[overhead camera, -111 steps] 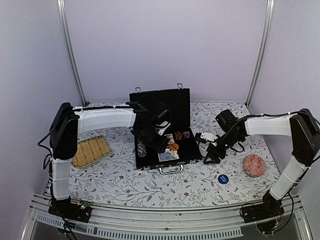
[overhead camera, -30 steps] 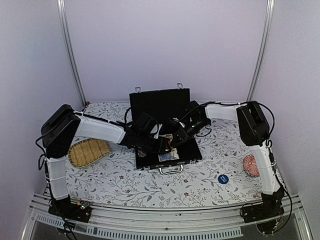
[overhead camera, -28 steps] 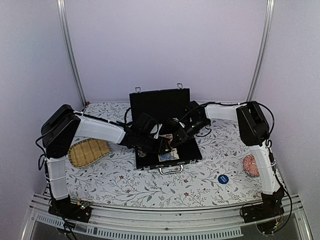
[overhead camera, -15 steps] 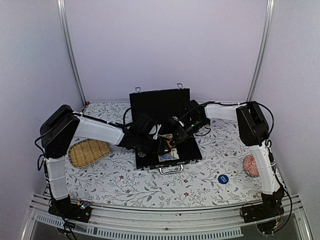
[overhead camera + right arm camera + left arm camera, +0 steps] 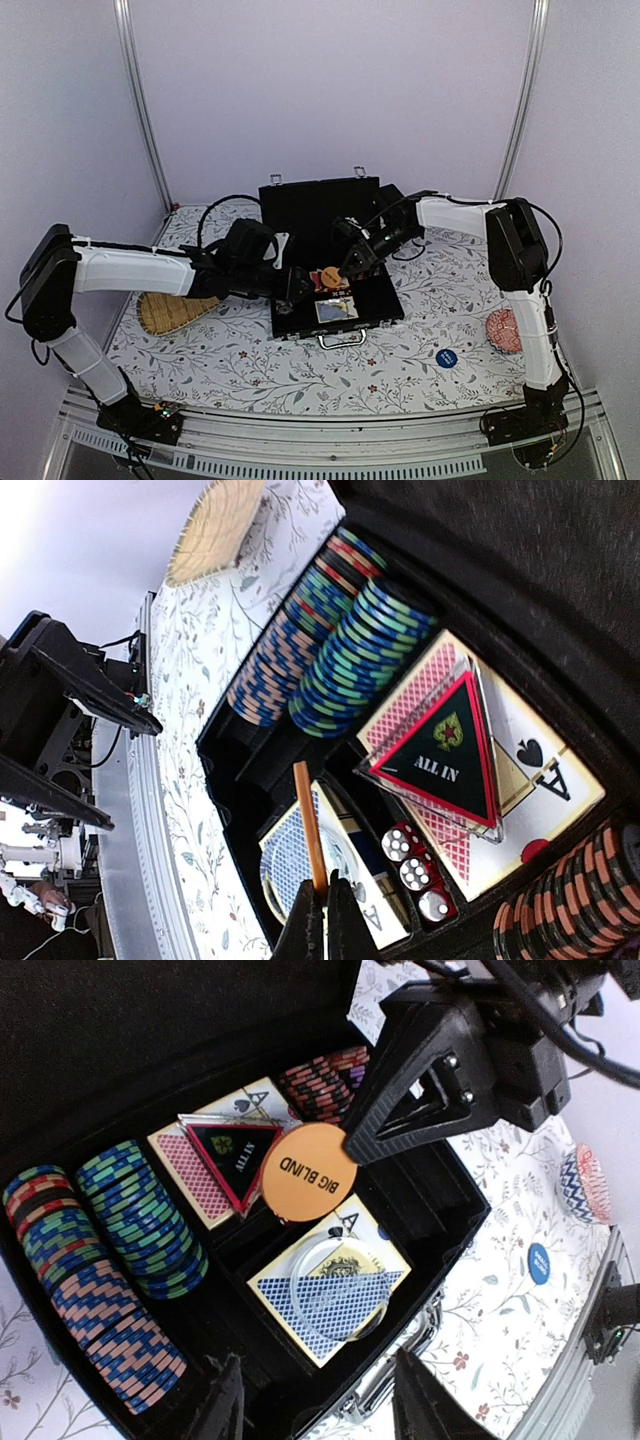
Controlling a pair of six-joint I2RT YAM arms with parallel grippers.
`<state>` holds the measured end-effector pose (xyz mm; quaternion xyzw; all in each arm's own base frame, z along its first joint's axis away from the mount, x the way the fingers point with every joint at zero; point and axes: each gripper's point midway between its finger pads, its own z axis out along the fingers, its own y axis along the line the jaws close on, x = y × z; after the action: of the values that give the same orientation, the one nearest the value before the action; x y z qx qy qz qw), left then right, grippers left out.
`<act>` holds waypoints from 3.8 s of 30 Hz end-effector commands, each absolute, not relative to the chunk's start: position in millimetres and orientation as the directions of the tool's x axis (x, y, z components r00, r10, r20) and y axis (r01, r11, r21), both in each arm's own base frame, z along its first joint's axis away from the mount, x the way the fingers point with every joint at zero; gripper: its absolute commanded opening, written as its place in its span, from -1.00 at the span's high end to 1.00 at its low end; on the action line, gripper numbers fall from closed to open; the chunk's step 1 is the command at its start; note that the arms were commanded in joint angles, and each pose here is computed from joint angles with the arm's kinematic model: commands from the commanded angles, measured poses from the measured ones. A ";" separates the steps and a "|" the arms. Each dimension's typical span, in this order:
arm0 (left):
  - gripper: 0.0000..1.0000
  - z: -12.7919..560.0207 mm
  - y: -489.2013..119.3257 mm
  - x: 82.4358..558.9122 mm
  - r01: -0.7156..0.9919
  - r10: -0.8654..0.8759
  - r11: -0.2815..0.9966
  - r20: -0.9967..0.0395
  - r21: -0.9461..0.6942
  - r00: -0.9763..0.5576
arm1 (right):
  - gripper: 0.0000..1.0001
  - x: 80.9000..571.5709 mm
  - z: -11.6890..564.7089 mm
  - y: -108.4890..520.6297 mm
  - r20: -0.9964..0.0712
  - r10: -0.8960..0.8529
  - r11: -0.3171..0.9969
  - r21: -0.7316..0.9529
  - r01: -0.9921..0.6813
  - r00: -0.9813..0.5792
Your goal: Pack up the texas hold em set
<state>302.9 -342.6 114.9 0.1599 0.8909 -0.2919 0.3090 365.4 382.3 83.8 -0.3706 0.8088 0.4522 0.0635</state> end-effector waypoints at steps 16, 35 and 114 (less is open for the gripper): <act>-0.02 113.5 -316.4 306.0 0.430 0.105 0.833 -0.664 -0.348 -0.740 | 0.94 323.6 92.0 368.4 -0.411 -0.567 0.232 0.752 -0.617 -0.714; -0.03 102.3 -312.4 305.0 0.422 0.120 0.845 -0.652 -0.329 -0.749 | 0.83 315.7 63.1 375.1 -0.353 -0.616 0.268 0.747 -0.609 -0.704; -0.17 95.6 -302.2 300.8 0.436 0.161 0.856 -0.656 -0.279 -0.737 | -0.03 170.0 2.4 148.9 -0.012 -0.972 0.235 0.011 -0.972 -0.235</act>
<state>296.2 -303.5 88.3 0.1683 0.9128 -0.2050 0.3107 173.8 148.5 10.7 -0.6256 0.7800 0.0006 0.0103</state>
